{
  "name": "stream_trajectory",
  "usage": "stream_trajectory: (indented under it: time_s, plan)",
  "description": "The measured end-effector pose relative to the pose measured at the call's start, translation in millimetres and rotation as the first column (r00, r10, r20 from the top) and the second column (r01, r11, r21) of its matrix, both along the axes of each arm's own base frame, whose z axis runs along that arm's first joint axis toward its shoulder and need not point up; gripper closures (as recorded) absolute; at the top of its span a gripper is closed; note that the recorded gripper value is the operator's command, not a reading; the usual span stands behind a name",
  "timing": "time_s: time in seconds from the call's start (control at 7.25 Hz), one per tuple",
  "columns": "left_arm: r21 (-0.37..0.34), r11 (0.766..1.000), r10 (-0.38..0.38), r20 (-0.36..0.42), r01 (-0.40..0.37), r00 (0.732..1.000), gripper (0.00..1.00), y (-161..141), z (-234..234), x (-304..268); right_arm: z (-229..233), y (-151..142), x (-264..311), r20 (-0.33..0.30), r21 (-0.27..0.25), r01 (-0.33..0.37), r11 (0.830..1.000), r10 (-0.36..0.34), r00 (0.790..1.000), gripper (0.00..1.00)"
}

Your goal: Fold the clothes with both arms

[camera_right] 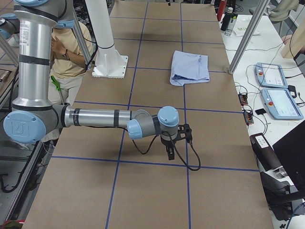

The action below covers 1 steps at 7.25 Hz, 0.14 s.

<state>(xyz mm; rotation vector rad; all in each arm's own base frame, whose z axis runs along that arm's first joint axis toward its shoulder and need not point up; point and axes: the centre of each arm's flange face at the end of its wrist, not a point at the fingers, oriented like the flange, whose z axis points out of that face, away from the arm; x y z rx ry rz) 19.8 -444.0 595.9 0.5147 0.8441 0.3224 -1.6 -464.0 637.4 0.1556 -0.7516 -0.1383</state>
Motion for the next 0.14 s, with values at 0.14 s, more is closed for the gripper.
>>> stream_trajectory:
  time_s: [0.14]
  plan:
    - [-0.013,1.000,-0.004,0.003,0.004,1.000,0.00,-3.9,0.3,0.7,-3.7,-0.6,-7.2,-0.006,0.002,0.014,1.000,-0.014,1.000,0.00]
